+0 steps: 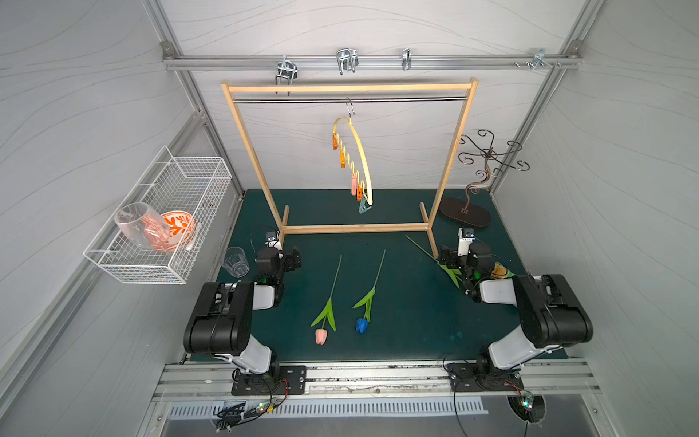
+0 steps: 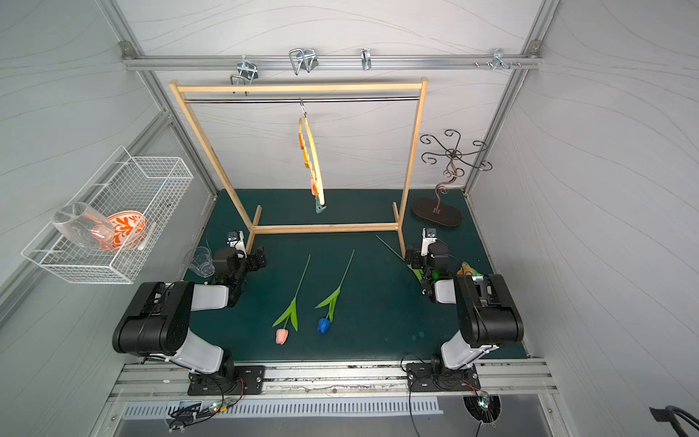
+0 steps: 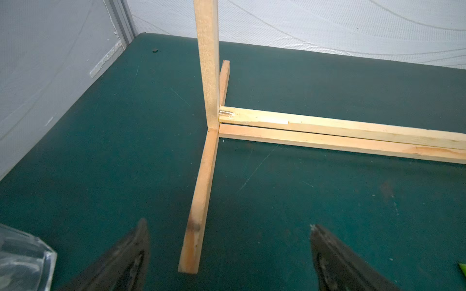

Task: Dry the flowers on a clothes hanger
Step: Adjust the flower at the center of the board.

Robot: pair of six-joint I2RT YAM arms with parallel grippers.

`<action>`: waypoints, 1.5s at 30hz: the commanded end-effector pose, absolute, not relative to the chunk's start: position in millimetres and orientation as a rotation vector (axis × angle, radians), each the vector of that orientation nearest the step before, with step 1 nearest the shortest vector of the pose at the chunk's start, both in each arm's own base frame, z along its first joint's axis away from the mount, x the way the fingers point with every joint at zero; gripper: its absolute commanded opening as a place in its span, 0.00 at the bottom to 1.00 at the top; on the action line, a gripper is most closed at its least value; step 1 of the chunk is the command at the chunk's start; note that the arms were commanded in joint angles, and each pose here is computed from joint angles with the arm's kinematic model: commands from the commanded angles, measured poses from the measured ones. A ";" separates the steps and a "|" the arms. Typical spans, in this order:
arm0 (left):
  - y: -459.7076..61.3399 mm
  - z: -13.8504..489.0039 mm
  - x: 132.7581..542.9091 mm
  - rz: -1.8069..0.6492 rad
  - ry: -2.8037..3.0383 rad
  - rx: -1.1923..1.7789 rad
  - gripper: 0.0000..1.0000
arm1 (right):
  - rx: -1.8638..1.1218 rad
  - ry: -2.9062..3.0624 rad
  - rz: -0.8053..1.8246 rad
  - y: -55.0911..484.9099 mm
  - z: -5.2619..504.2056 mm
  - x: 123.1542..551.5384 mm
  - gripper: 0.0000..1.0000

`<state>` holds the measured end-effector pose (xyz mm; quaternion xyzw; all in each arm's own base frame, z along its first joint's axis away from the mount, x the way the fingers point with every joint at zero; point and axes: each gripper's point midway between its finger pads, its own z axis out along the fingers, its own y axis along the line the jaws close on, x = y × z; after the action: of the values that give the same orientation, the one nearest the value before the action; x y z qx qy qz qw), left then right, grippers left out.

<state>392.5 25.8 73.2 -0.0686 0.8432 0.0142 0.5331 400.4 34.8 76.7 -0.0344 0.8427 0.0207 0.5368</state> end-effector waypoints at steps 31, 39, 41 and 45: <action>25.2 89.3 401.0 0.026 1.952 -0.157 1.00 | -0.176 1.943 -0.029 54.4 101.6 393.8 0.99; 25.2 90.6 401.8 0.026 1.949 -0.156 1.00 | -0.432 2.053 0.197 155.2 164.1 317.9 0.99; 10.7 91.3 400.2 -0.035 1.945 -0.069 1.00 | -0.344 2.137 0.361 164.4 153.0 296.1 0.99; -22.5 122.4 376.3 -0.062 1.821 0.124 1.00 | 0.009 2.259 0.507 140.3 116.2 295.7 0.99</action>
<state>380.4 5.6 78.2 -0.0184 0.8360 -0.0124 0.5483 311.7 160.5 179.5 -0.0954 0.8320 0.1747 0.5178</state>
